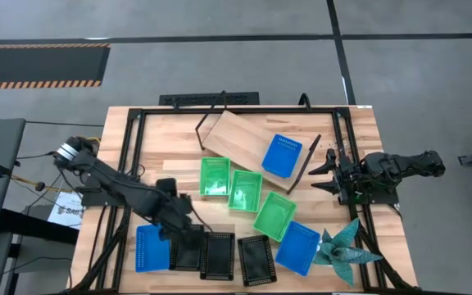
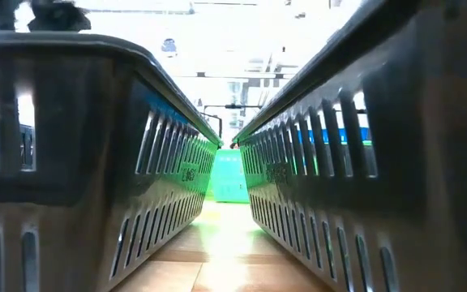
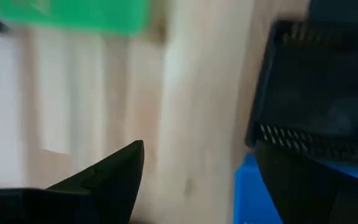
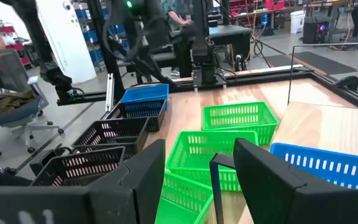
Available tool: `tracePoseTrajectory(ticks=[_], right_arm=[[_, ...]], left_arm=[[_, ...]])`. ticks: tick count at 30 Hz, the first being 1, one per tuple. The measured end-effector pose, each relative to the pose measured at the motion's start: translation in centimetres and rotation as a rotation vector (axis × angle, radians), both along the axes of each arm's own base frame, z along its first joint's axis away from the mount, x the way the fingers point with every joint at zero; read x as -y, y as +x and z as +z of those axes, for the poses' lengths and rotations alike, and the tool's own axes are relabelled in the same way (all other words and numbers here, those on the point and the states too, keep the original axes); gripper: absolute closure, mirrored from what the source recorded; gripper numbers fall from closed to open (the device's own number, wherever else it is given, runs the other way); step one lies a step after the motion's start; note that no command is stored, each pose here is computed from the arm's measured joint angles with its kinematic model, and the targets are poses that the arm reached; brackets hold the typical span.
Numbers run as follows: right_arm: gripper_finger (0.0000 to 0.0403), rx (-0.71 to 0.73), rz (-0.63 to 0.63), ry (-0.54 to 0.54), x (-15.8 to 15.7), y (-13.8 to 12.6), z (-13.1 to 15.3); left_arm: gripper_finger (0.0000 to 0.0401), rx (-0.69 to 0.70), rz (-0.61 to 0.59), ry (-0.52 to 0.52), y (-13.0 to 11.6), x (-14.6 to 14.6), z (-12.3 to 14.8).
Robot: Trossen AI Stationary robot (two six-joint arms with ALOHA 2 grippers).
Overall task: Stack baskets on shelf by color
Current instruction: Stack the left blue bin on the blue bin on the shelf
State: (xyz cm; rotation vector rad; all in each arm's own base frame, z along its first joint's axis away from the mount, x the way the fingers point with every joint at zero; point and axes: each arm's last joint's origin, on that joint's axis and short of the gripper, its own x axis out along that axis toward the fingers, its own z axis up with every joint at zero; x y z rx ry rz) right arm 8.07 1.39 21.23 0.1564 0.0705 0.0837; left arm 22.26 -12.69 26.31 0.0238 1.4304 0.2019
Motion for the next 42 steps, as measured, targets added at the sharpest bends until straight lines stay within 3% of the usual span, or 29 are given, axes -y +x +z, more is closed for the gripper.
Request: tracePoseTrajectory(ticks=[9,14,21,28,33,42], right_arm=[[0.0188,0.003,-0.002,-0.002,0.0,0.0,0.0],[0.0188,0.006,-0.003,-0.001,0.0,0.0,0.1],[0.0188,0.006,-0.008,0.001,0.0,0.0,0.1],[0.0188,0.005,-0.011,0.017,0.0,0.0,0.1],[0.0188,0.005,-0.012,0.017,0.0,0.0,0.1],[0.0188,0.005,-0.012,0.02,0.0,0.0,0.1]], left_arm=[[0.0106,-0.079,0.034,-0.076,-4.5,-0.5,-4.7],[0.0106,-0.107,0.005,-0.149,-5.3,0.7,-5.8],[0.0106,-0.105,-0.026,-0.092,-6.4,1.0,-6.8],[0.0111,-0.169,-0.013,-0.16,-7.4,0.7,-9.5],[0.0173,-0.191,0.027,-0.174,-7.6,0.6,-9.6],[0.0378,-0.203,0.002,-0.184,-7.6,0.7,-9.6]])
